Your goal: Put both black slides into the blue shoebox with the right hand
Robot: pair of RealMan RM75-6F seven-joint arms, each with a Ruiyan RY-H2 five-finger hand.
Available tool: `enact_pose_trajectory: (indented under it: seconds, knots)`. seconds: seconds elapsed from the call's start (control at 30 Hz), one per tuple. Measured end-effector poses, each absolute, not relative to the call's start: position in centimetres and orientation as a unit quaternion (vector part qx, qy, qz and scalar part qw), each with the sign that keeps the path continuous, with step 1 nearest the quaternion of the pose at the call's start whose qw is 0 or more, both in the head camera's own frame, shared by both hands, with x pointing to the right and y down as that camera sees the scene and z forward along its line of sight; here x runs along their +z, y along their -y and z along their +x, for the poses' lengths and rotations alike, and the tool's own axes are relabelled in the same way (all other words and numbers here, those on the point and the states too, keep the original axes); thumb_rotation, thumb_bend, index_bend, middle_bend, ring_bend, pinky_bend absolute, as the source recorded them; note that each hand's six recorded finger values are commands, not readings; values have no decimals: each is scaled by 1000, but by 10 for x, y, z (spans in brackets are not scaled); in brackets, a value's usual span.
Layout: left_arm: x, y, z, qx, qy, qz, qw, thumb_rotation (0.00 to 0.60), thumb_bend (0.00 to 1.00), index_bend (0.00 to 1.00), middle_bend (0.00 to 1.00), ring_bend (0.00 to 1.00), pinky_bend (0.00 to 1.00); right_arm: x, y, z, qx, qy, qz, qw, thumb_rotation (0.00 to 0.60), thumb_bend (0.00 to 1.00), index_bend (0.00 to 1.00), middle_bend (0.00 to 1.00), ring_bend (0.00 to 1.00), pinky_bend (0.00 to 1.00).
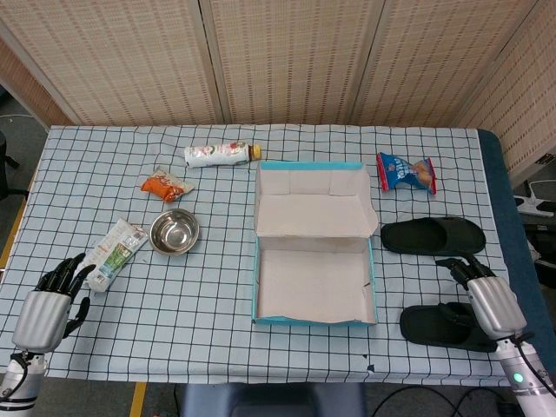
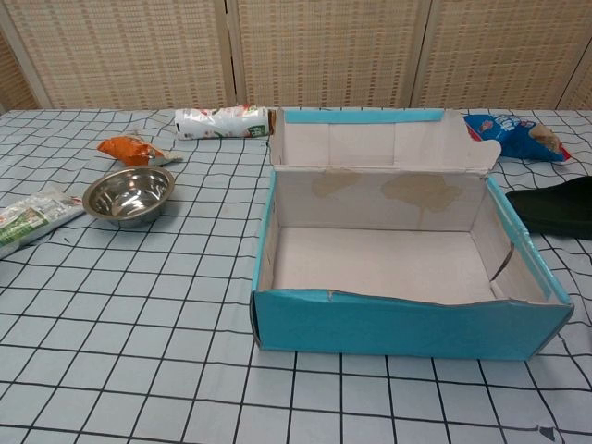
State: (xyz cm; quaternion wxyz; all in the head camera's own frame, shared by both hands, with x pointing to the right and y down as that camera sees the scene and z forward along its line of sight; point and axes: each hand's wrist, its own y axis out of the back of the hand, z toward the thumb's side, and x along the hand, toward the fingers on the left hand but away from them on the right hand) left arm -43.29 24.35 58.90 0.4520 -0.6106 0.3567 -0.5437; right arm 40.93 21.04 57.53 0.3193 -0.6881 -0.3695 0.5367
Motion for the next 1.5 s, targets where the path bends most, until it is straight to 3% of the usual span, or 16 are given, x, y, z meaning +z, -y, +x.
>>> enact_pose_trajectory:
  seconds: [0.3, 0.43, 0.63, 0.9, 1.1, 1.5]
  knots:
    - [595, -243, -430, -543, -343, -621, 450, 600, 502, 217, 79, 143, 277, 570, -215, 410, 552, 368, -679, 315, 600, 152, 221, 230, 85, 288]
    - [596, -241, -435, -545, -351, -620, 442, 600, 502, 228, 84, 143, 276, 564, -217, 411, 552, 363, -680, 319, 600, 102, 215, 226, 85, 285]
    - [596, -239, -439, -551, -356, -617, 435, 600, 502, 241, 87, 143, 277, 551, -225, 424, 565, 326, -695, 303, 600, 24, 148, 225, 80, 168]
    - [592, -239, -439, -552, -365, -610, 435, 600, 502, 247, 90, 143, 279, 534, -255, 452, 605, 244, -717, 247, 600, 7, 86, 176, 36, 106]
    - [595, -239, -441, -560, -362, -608, 431, 600, 503, 247, 90, 143, 279, 531, -257, 471, 626, 257, -686, 268, 600, 3, 56, 143, 6, 85]
    - [595, -240, -442, -563, -362, -607, 429, 600, 503, 252, 90, 143, 279, 563, -267, 496, 661, 270, -651, 258, 600, 0, 23, 117, 0, 70]
